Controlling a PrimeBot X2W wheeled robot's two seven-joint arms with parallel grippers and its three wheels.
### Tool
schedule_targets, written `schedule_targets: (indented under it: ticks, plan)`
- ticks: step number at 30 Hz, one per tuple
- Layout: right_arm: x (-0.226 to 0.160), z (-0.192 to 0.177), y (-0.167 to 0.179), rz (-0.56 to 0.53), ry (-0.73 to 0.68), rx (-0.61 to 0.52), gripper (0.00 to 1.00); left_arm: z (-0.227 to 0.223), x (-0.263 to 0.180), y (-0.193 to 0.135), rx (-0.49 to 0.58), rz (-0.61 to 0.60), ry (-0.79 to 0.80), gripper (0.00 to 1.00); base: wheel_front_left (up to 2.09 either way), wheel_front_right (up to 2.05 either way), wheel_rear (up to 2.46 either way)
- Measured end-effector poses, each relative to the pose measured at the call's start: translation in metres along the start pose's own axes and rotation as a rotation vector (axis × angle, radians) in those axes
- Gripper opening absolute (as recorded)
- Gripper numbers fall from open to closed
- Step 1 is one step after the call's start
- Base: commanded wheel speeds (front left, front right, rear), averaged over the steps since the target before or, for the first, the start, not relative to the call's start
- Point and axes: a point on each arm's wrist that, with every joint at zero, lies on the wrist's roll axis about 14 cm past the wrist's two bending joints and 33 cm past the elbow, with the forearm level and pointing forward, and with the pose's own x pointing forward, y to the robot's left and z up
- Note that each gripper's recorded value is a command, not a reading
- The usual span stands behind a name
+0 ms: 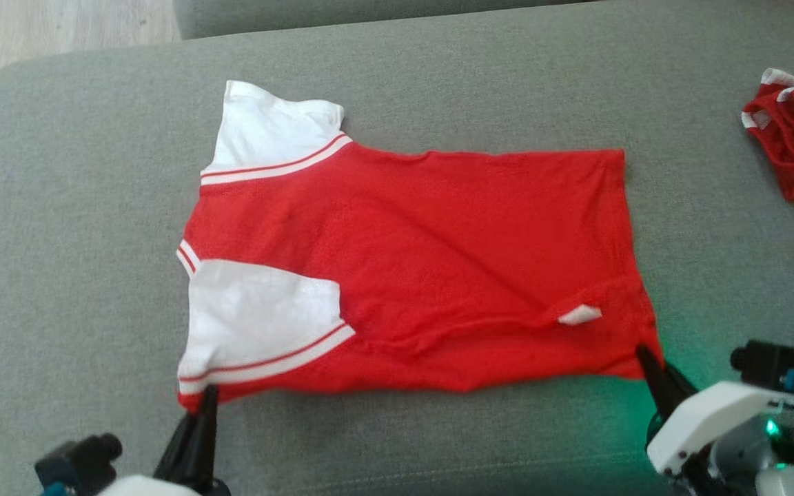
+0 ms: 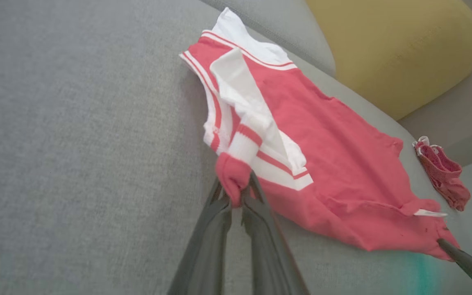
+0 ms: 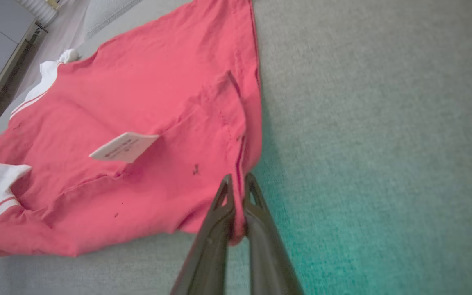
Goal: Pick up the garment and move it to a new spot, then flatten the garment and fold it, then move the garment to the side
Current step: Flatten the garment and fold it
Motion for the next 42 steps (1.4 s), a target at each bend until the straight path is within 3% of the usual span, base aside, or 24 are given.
schedule_targets:
  ticks: [11, 12, 13, 14, 15, 22, 28, 35, 42]
  plan:
    - [-0.004, -0.012, -0.010, -0.032, 0.015, 0.030, 0.00, -0.018, -0.006, 0.009, 0.001, 0.030, 0.055, 0.00, 0.00, 0.00, 0.00]
    - [-0.004, -0.012, -0.011, -0.036, 0.012, 0.029, 0.15, -0.020, -0.005, 0.011, 0.002, 0.035, 0.061, 0.00, 0.00, 0.00, 0.00]
    - [-0.004, -0.012, -0.011, -0.039, 0.013, 0.028, 0.36, -0.021, -0.005, 0.012, 0.003, 0.041, 0.065, 0.10, 0.00, 0.00, 0.00]
    - [-0.004, -0.012, -0.012, -0.040, 0.012, 0.029, 0.62, -0.022, -0.005, 0.013, 0.005, 0.043, 0.068, 0.45, 0.00, 0.00, 0.00]
    - [-0.004, -0.012, -0.012, -0.041, 0.008, 0.030, 0.97, -0.022, -0.005, 0.013, 0.008, 0.043, 0.069, 1.00, 0.00, 0.00, 0.00]
    - [-0.009, 0.002, -0.021, -0.066, -0.058, 0.041, 1.00, -0.006, -0.003, 0.016, 0.054, 0.029, 0.036, 1.00, 0.00, 0.00, 0.00]
    - [-0.018, 0.028, -0.023, -0.079, -0.165, 0.000, 1.00, 0.025, 0.014, 0.009, 0.203, -0.039, 0.004, 1.00, 0.00, 0.00, 0.00]
    - [0.000, 0.062, 0.011, 0.014, -0.238, -0.074, 1.00, 0.084, 0.075, -0.027, 0.416, -0.185, -0.033, 1.00, 0.00, 0.00, 0.00]
    - [0.038, 0.089, 0.040, 0.095, -0.261, -0.147, 1.00, 0.105, 0.154, -0.039, 0.546, -0.253, 0.072, 1.00, 0.00, 0.00, 0.00]
